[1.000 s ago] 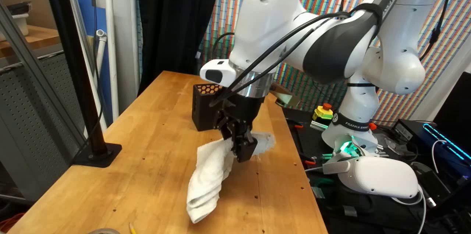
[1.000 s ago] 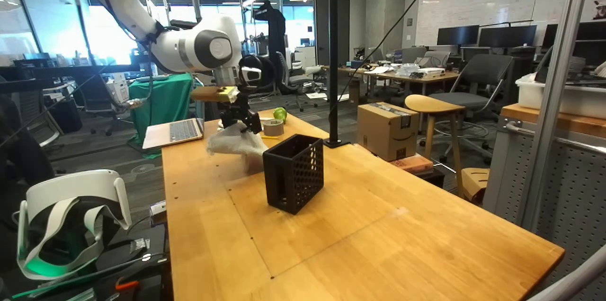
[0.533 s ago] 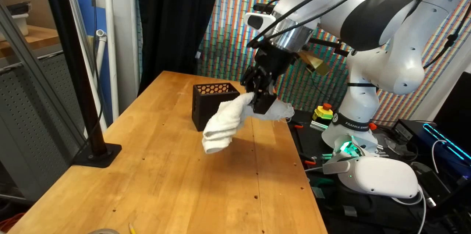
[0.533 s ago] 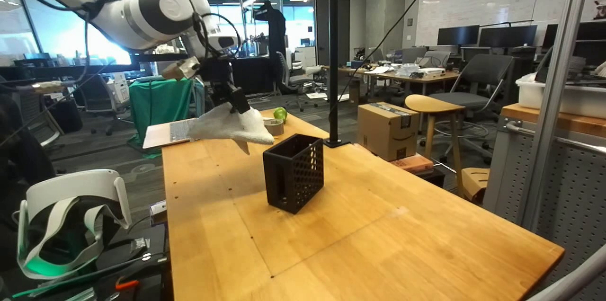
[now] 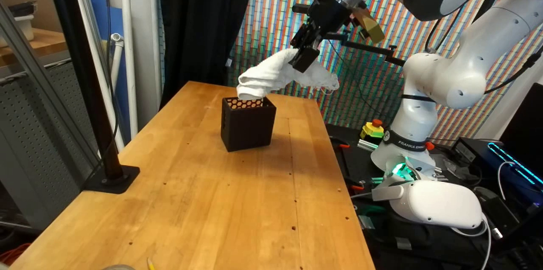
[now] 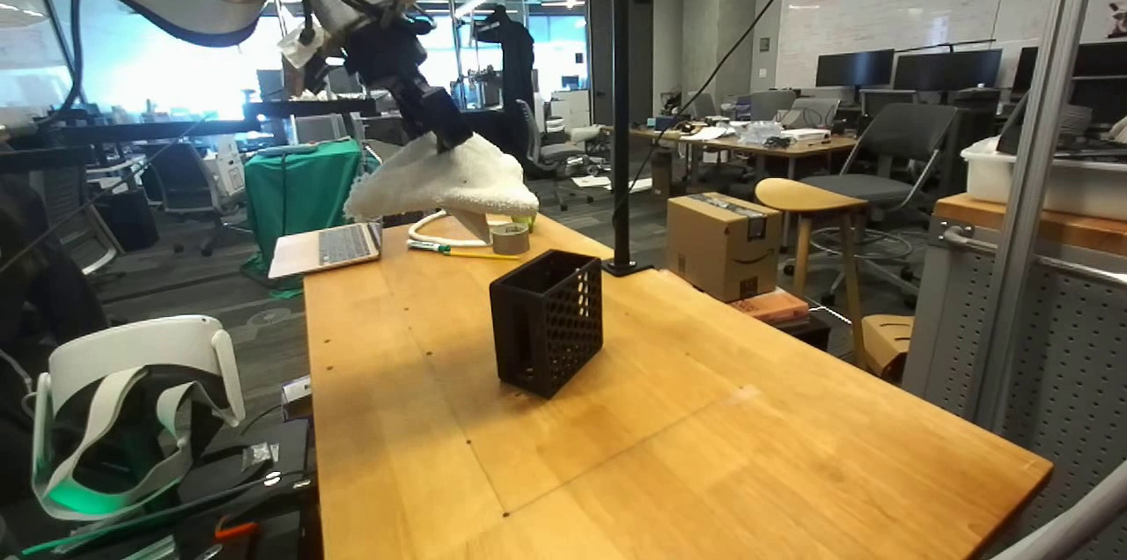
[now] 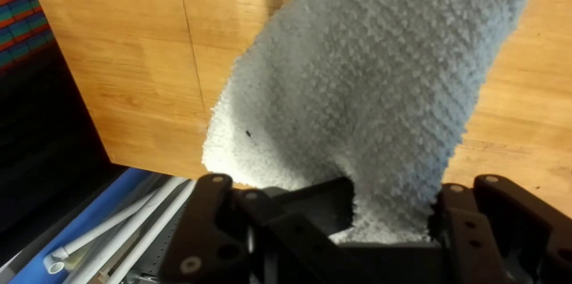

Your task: Pick up the towel and put it in the object

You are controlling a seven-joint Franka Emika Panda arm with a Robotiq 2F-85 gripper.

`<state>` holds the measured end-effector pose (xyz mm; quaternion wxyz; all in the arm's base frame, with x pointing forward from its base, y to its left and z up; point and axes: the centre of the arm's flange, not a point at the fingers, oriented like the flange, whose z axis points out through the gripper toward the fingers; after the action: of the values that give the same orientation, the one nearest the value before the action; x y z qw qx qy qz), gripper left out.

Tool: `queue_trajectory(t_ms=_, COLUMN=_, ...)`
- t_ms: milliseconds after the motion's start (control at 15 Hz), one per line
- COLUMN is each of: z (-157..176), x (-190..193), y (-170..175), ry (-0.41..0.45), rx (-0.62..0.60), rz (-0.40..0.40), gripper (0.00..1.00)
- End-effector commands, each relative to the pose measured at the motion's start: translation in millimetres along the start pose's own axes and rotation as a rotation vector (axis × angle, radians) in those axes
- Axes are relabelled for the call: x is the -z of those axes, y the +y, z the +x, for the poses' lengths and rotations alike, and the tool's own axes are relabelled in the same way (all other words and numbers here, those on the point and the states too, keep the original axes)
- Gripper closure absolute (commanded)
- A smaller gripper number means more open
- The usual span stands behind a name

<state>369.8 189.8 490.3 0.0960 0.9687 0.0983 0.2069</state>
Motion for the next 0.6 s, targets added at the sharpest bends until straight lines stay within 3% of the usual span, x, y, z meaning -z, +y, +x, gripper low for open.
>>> queue_trajectory(t_ms=0, z=30.3, x=-8.0, y=10.3, ry=0.053, rx=-0.015, rz=0.021, gripper=0.98)
queue_trajectory(t_ms=333, z=60.2, x=-44.4, y=29.2, ry=0.068, rx=-0.054, rz=0.099, gripper=0.98)
queue_trajectory(t_ms=533, z=77.7, x=-73.2, y=49.3, ry=0.082, rx=-0.103, rz=0.186, gripper=0.98)
